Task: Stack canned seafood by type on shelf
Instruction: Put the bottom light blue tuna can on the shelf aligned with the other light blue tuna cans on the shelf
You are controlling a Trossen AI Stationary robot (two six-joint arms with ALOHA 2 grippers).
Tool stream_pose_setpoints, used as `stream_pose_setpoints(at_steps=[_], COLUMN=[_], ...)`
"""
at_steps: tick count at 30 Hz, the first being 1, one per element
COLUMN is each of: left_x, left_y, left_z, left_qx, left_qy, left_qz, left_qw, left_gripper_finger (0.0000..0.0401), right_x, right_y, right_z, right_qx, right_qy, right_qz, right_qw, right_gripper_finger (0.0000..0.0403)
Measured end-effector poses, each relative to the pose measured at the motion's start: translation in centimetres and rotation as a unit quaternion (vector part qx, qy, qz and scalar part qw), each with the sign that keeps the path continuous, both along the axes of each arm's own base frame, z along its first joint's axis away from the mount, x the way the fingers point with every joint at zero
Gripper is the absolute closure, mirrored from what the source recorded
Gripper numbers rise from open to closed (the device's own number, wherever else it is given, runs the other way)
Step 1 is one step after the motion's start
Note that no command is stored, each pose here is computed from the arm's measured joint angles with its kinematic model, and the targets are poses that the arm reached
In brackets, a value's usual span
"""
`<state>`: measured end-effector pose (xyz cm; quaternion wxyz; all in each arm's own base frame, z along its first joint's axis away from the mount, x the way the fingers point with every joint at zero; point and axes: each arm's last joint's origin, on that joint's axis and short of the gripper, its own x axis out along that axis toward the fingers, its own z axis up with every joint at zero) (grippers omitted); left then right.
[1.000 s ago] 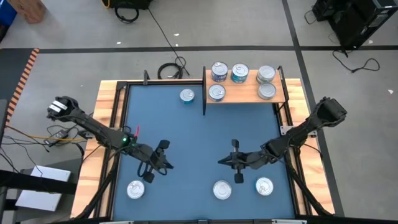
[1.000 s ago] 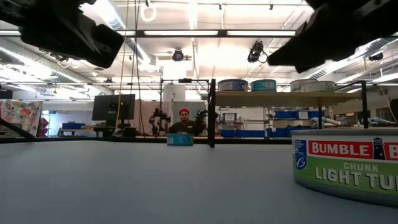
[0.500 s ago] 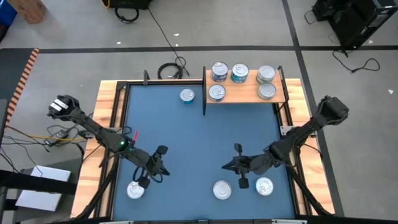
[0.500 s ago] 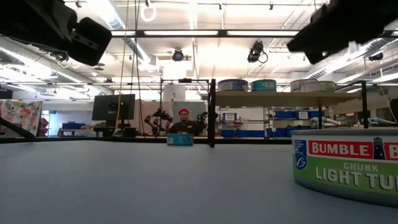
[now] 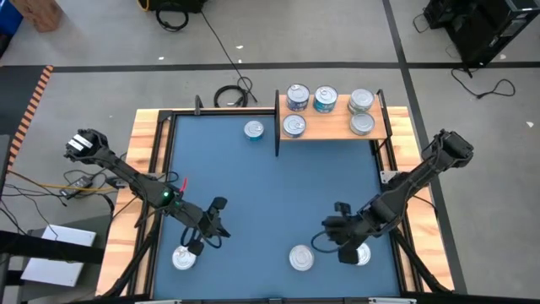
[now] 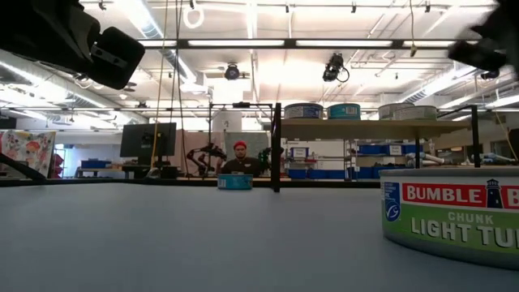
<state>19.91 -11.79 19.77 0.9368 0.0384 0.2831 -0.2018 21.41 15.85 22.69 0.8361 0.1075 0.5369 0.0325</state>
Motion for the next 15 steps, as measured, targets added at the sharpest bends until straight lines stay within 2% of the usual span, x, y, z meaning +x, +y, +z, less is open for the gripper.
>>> stream_pose_setpoints(at_steps=[4,6,15], left_x=[0.1,0.1,0.1], left_y=[0.0,0.0,0.0], left_z=[0.1,0.0,0.0], left_qx=[0.003,0.004,0.002], left_qy=[-0.006,-0.005,-0.004], left_qz=[0.006,0.006,0.008], left_qw=[1.000,1.000,1.000], left_gripper_finger=[0.0400,0.0400,0.0400], right_x=[-1.9,-2.4,-3.4], right_y=[-0.5,-0.6,-0.7], right_z=[-0.7,-0.8,-2.7], right_qx=[-0.039,-0.054,-0.015], right_qy=[0.094,0.114,0.173], right_qz=[0.003,0.008,0.006], right_qw=[0.995,0.992,0.985], right_gripper_finger=[0.0319,0.0306,0.0294])
